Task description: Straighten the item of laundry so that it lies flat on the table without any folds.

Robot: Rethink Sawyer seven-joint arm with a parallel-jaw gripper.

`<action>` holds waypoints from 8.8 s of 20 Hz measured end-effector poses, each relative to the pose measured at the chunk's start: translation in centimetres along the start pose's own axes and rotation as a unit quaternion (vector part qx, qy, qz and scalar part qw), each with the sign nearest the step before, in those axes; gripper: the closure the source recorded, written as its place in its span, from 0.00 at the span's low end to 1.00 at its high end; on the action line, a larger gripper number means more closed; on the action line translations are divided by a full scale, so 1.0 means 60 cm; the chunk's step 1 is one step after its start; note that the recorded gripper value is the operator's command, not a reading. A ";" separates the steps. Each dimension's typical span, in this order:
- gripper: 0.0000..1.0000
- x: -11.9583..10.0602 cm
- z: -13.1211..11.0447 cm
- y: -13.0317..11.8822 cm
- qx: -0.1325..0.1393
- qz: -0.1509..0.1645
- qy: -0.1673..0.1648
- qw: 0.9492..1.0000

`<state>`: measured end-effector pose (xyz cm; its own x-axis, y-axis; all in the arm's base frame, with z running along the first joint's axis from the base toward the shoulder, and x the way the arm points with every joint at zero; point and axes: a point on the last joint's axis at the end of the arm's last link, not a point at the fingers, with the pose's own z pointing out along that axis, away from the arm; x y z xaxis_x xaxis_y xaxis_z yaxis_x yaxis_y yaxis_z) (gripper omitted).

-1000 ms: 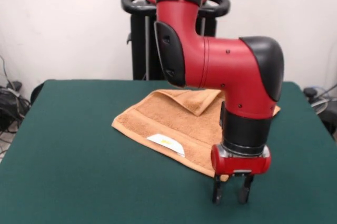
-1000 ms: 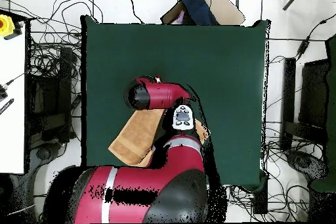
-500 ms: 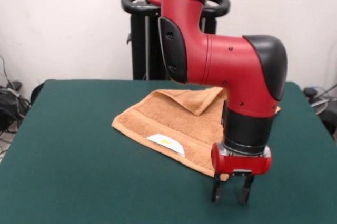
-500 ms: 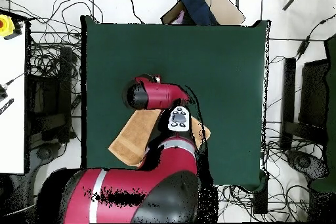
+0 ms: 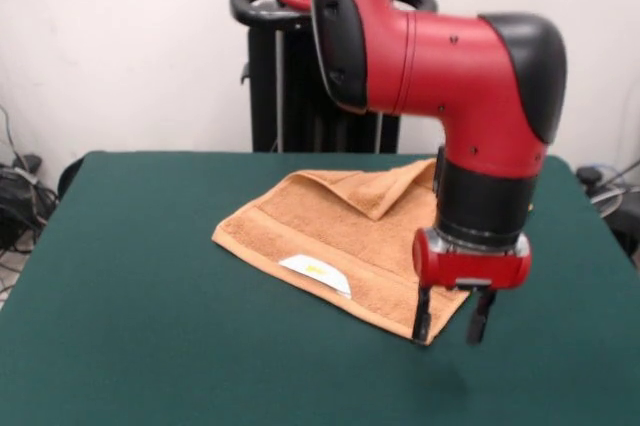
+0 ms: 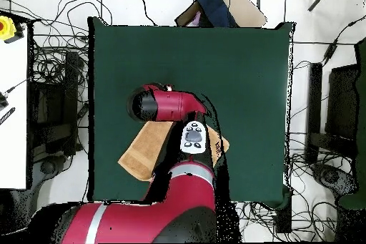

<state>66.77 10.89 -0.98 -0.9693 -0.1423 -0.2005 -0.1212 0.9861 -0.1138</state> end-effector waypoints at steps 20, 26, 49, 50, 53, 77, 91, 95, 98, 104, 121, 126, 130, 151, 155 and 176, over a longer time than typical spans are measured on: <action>0.00 0.106 0.039 -0.002 -0.002 0.008 0.031 0.999; 0.00 0.123 0.052 0.002 -0.001 0.008 0.025 1.000; 1.00 0.112 0.058 0.018 0.012 -0.013 0.019 1.000; 1.00 0.111 0.059 0.017 0.012 -0.013 0.019 1.000; 1.00 0.107 0.060 0.016 0.011 -0.013 0.020 1.000; 1.00 0.081 0.060 0.029 0.020 0.047 0.051 0.997; 1.00 0.001 0.052 0.102 0.060 0.000 0.000 0.998; 1.00 -0.014 0.039 0.093 0.066 0.000 -0.005 0.998; 1.00 -0.018 0.031 0.081 0.066 0.006 -0.006 0.998; 1.00 -0.036 0.007 0.012 0.075 0.024 -0.015 0.997; 0.00 -0.033 0.036 -0.041 0.086 0.040 -0.026 0.995; 0.00 -0.043 0.019 -0.013 0.080 0.035 -0.029 0.996; 0.00 -0.039 0.002 -0.006 0.077 0.037 -0.020 0.996; 0.00 0.230 0.027 -0.063 0.081 0.094 0.106 0.987; 0.00 0.255 0.027 -0.072 0.085 0.103 0.088 0.987; 0.00 0.345 -0.001 -0.043 0.027 0.155 0.190 0.969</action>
<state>47.03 5.40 -4.80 -0.9677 0.2112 0.1380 0.1889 0.9692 -0.1583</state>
